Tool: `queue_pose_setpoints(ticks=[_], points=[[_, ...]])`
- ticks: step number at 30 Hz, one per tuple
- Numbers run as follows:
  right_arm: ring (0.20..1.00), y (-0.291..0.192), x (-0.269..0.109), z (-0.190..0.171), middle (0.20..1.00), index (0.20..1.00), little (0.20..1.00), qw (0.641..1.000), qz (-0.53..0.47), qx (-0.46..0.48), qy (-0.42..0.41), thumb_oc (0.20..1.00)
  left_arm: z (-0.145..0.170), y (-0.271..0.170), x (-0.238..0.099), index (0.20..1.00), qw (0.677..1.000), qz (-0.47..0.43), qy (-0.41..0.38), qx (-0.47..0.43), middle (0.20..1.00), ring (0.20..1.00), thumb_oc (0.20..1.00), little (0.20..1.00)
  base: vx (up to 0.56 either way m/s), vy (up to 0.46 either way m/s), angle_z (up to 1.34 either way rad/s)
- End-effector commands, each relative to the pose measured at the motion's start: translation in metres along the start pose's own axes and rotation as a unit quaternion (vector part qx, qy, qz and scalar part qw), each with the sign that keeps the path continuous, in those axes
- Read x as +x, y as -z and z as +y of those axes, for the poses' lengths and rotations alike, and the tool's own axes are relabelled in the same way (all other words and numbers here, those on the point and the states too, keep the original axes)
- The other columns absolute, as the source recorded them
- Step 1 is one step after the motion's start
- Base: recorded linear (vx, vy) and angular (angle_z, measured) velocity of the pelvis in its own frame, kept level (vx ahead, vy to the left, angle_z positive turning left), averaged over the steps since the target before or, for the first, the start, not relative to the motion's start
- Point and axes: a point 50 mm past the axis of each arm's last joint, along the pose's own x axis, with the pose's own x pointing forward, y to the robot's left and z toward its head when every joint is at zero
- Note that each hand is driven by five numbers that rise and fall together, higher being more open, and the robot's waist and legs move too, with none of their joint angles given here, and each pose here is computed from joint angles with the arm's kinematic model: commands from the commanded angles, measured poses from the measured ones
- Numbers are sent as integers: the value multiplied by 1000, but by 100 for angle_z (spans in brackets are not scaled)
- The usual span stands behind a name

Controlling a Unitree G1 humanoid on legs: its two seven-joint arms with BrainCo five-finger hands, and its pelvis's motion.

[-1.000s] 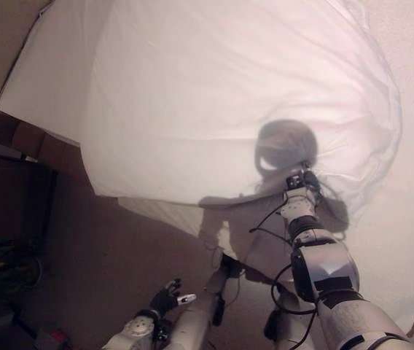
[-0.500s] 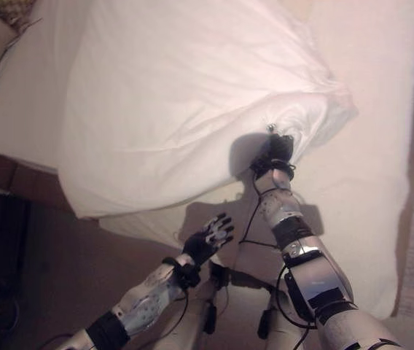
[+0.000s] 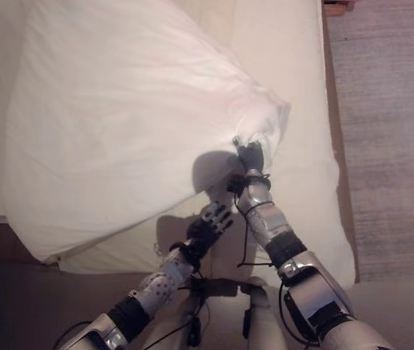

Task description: Make the bed

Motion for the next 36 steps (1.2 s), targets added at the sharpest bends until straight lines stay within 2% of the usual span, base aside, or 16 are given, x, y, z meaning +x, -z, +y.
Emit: queue_pose_setpoints(ticks=[1,3,4,7,11,17,20,24,28,33,34,35,36], points=[[200,-44,-1,-10,200,200,200,993,-119,22,12,200,-17,-33,12,1000,992,-98,-28,-73,1000,1000,1000,1000,-10,-77,1],[200,-42,-3,-12,200,200,200,993,-118,23,17,200,-19,-42,12,1000,989,-121,-33,-83,1000,1000,1000,1000,-21,-64,2],[200,-39,-6,-18,200,200,200,992,-121,29,31,200,-19,-62,10,1000,979,-168,-44,-103,1000,1000,1000,1000,-18,-62,1],[200,-36,-8,-23,200,200,200,991,-120,34,44,200,-16,-73,7,1000,971,-197,-55,-121,1000,1000,1000,1000,-9,-53,2],[200,-26,-13,-36,200,200,200,988,-111,61,82,200,0,-95,-2,1000,947,-262,-93,-159,1000,1000,1000,1000,-1,-51,3],[200,-13,-20,-45,200,200,200,986,-96,86,110,200,26,-112,-13,1000,918,-312,-146,-195,1000,1000,1000,1000,1,-18,12],[200,-4,-27,-54,200,200,200,981,-87,110,134,200,46,-133,-24,1000,888,-360,-188,-215,1000,1000,1000,1000,0,0,0],[200,0,-32,-63,200,200,200,973,-89,139,160,200,58,-151,-35,1000,865,-399,-213,-219,1000,1000,1000,1000,0,0,0],[200,7,-38,-73,200,200,200,966,-80,169,180,200,68,-161,-43,1000,855,-418,-232,-200,1000,1000,1000,1000,0,0,0],[200,20,-46,-80,200,200,200,968,-60,166,179,200,76,-173,-51,1000,859,-429,-247,-134,1000,1000,1000,1000,0,0,0],[200,22,-46,-81,200,200,200,968,-57,166,179,200,78,-173,-51,912,860,-427,-249,-128,912,912,912,912,0,0,0],[200,22,-47,-81,200,200,200,968,-57,166,179,200,78,-173,-51,683,860,-426,-249,-127,683,683,683,683,0,0,0],[200,25,-48,-82,200,200,200,969,-53,163,176,200,76,-174,-49,200,871,-419,-237,-99,200,200,200,200,0,0,0]])
